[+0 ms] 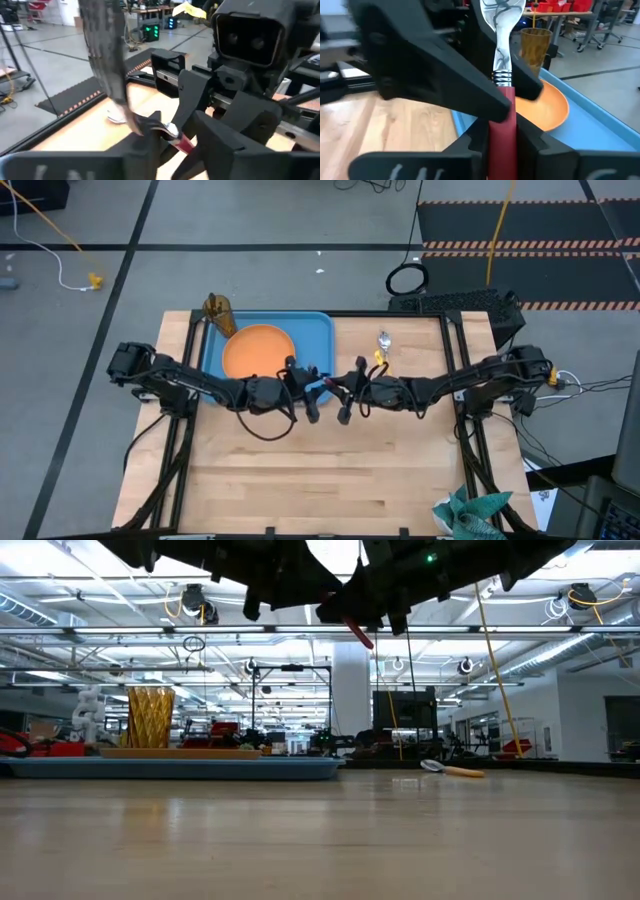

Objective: Pick and place plate/cup/fork/spoon on tray
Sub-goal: Put the red fork on the blue tray

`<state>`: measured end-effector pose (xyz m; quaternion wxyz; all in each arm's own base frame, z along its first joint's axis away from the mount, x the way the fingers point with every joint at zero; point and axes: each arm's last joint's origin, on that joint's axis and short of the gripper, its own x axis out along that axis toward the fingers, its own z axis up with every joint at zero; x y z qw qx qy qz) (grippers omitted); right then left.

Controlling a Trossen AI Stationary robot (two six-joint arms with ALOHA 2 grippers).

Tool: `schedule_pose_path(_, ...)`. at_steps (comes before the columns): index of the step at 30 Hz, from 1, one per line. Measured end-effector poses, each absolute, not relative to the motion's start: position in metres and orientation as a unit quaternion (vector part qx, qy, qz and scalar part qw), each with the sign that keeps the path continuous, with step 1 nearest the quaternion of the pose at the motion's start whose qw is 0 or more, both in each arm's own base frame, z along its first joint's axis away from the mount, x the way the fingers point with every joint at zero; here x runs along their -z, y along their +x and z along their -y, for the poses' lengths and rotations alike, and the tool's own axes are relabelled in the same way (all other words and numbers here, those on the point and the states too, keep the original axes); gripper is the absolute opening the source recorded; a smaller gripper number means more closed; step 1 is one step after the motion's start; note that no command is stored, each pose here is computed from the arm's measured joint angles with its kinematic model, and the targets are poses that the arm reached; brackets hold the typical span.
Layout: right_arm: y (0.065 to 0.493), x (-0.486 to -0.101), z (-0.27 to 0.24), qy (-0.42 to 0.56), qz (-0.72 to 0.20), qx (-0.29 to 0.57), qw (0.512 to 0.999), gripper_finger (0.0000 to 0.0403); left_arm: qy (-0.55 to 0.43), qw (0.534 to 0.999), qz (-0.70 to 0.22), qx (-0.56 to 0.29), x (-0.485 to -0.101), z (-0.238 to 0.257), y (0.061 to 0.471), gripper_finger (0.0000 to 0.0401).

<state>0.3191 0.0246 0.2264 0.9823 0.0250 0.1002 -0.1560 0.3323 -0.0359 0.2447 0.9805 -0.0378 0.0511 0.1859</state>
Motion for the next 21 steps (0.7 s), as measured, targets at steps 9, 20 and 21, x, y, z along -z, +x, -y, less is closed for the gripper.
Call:
schedule_pose_path(9, 0.318, -0.226, -0.032, 0.019, -0.105, 0.125, 0.986, 0.0047, -0.017, 0.989, -0.060, -0.133, -0.245, 0.037, 0.334, 0.0034)
schedule_pose_path(20, 0.290, -0.236, -0.021, 0.104, -0.213, 0.061, 0.969, 0.0104, 0.031, 0.990, -0.117, -0.077, -0.248, 0.016, 0.325, 0.0038)
schedule_pose_path(21, 0.285, -0.238, -0.020, 0.102, -0.225, 0.065, 0.967, 0.0114, 0.029, 0.989, -0.125, -0.075, -0.248, 0.012, 0.324, 0.0039)
